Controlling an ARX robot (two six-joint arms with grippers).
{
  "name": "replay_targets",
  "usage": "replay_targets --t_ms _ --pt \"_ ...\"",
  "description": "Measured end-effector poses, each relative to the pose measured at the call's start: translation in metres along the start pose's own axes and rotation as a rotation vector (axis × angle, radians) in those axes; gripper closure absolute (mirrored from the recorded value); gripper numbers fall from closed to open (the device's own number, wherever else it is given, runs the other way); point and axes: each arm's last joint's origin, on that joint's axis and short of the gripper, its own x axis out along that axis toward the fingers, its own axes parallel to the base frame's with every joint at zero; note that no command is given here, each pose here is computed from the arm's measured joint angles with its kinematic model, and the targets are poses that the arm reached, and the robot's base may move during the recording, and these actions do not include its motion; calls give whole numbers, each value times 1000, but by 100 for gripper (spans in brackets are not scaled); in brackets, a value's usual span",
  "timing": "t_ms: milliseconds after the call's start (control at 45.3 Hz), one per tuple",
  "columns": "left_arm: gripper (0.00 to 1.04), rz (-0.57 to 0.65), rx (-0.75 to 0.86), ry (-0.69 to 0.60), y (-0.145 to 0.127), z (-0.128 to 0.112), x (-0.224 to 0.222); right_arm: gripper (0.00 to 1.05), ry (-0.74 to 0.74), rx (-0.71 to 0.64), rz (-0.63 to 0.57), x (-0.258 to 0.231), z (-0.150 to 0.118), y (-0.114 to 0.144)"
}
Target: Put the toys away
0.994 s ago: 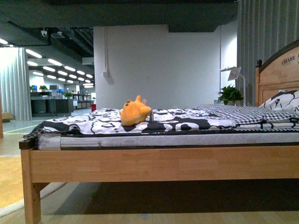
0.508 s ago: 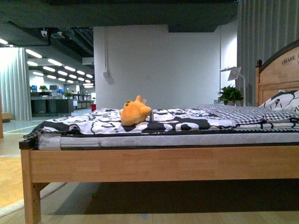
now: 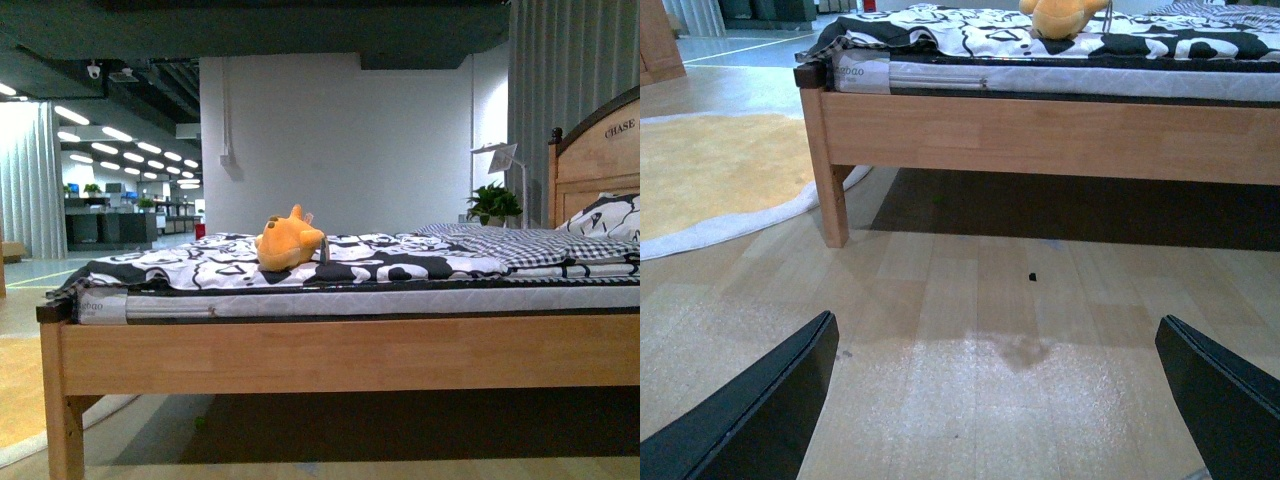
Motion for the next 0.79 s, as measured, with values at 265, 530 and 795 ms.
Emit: replay_targets --t_ms 265,530,795 --pt "6 0 0 0 0 0 0 6 0 0 0 0 0 0" --pt "6 0 0 0 0 0 0 6 0 0 0 0 0 0" --pt "6 0 0 0 0 0 0 6 0 0 0 0 0 0"
